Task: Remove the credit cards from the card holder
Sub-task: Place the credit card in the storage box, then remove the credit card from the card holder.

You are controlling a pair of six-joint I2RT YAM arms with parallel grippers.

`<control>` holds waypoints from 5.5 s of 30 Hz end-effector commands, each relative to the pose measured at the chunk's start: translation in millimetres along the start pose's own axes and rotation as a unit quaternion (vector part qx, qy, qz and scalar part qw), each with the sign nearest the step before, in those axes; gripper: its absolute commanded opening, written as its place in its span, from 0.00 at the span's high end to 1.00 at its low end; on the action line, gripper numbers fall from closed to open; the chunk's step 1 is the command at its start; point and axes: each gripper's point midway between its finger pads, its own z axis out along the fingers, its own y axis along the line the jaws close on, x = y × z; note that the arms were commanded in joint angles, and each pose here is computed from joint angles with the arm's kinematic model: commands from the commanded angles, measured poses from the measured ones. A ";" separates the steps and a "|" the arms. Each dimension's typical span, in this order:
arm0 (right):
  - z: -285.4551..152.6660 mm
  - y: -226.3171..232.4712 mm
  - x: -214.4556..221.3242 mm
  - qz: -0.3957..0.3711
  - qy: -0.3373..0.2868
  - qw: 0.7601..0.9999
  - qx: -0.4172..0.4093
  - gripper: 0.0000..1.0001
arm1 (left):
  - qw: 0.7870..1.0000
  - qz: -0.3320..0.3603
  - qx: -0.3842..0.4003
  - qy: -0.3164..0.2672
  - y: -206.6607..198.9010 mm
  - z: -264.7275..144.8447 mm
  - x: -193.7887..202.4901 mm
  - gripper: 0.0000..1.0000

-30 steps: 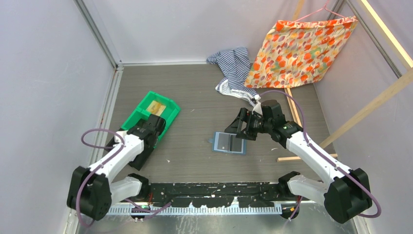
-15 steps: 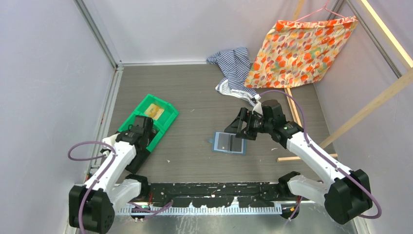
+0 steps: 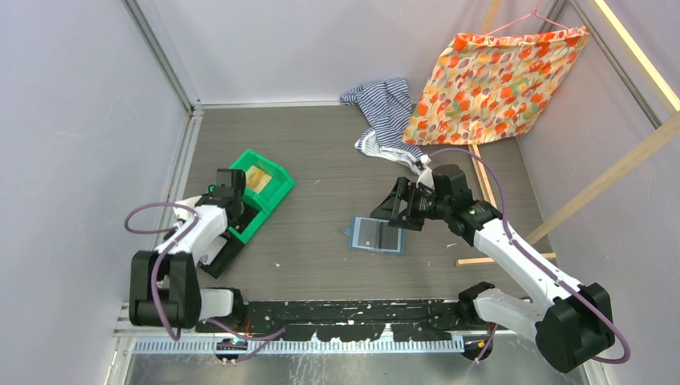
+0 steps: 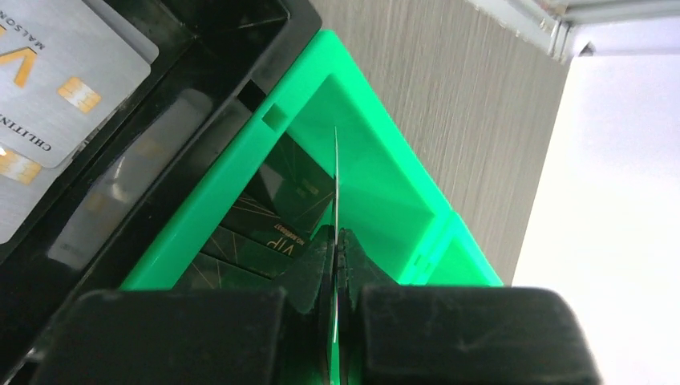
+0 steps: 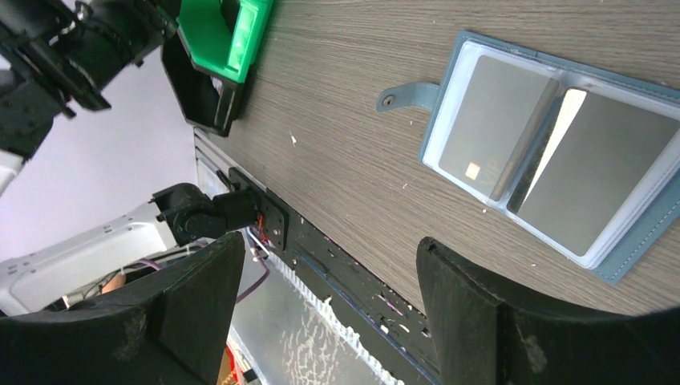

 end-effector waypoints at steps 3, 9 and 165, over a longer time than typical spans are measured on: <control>-5.1 3.5 -2.7 -0.012 -0.008 1.000 -0.008 0.17 | 0.986 0.049 0.092 0.133 -77.4 7.7 68.9 1.00; -6.9 0.6 -3.4 -0.011 -0.011 1.000 -0.002 0.17 | 0.964 0.106 0.130 0.207 -97.2 1.8 107.9 0.99; 39.5 -148.6 1.0 0.135 -0.029 0.972 0.190 0.73 | 0.451 0.469 0.267 0.711 162.0 -302.5 323.6 0.52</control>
